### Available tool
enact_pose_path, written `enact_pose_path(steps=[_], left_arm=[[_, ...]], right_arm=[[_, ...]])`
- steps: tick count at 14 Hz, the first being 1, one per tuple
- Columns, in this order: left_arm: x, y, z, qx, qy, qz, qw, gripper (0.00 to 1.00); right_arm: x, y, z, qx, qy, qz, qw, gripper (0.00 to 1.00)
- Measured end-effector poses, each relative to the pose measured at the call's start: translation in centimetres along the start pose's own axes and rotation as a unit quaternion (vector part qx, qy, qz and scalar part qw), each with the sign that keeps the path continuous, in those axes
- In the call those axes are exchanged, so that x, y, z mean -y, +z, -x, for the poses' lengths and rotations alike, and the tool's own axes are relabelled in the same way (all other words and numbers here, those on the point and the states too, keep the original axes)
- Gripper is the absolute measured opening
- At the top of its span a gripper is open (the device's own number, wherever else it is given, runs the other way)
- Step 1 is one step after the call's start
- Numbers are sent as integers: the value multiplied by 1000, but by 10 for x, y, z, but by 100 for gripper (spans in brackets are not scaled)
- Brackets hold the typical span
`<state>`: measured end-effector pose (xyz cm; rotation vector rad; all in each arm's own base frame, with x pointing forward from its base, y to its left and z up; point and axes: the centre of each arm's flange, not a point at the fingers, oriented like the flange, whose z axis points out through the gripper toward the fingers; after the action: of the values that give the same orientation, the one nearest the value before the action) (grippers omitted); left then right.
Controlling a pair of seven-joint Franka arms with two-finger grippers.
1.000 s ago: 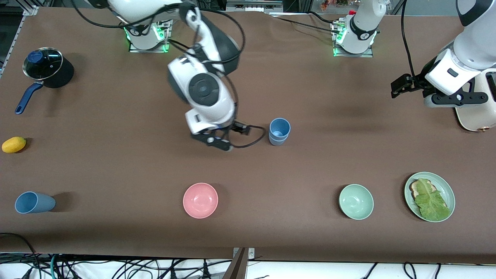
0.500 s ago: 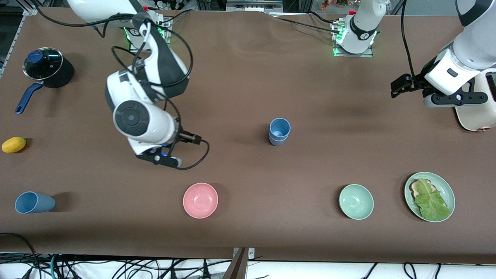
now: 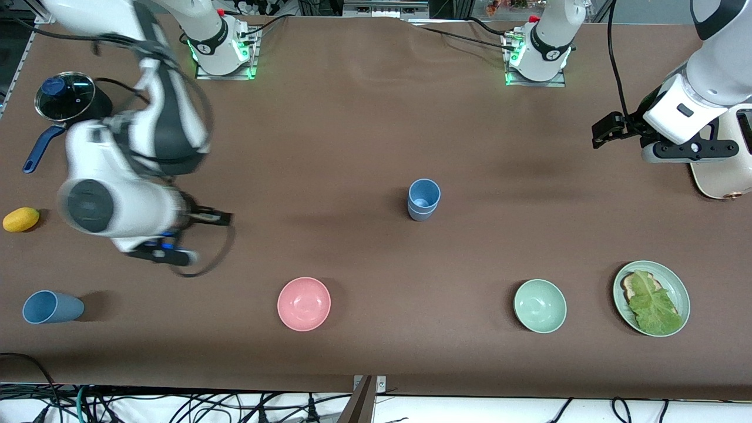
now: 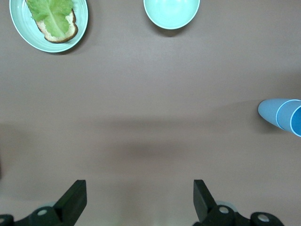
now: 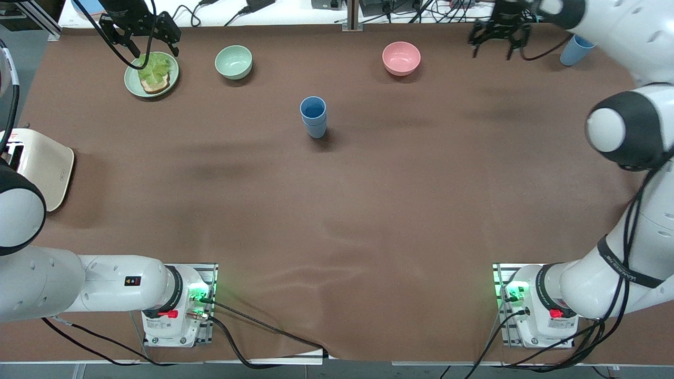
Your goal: Stack blue cups with both arms
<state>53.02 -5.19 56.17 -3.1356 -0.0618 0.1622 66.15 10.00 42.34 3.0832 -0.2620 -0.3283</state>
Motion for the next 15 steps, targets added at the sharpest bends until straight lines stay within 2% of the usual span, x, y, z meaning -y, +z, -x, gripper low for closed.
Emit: enact_pose_path(steps=[1, 2, 4, 6, 11, 15], left_arm=[[0, 0, 0, 1, 0, 0, 1000, 100], [0, 0, 1, 3, 0, 0, 1000, 100], [1, 0, 1, 3, 0, 0, 1000, 100], [2, 0, 0, 3, -2, 0, 1000, 100], [3, -9, -1, -6, -3, 1, 1000, 100], [2, -10, -2, -7, -2, 2, 1000, 100]], right_arm=[[-32, -12, 8, -16, -12, -7, 1000, 100], [-54, -24, 20, -26, -24, -1, 999, 100], [-74, -49, 48, -41, -32, 12, 999, 100], [-84, -70, 73, -51, -31, 10, 998, 100], [-136, -101, 109, -52, -53, 3, 997, 100], [-137, -110, 115, -54, -62, 3, 997, 100]])
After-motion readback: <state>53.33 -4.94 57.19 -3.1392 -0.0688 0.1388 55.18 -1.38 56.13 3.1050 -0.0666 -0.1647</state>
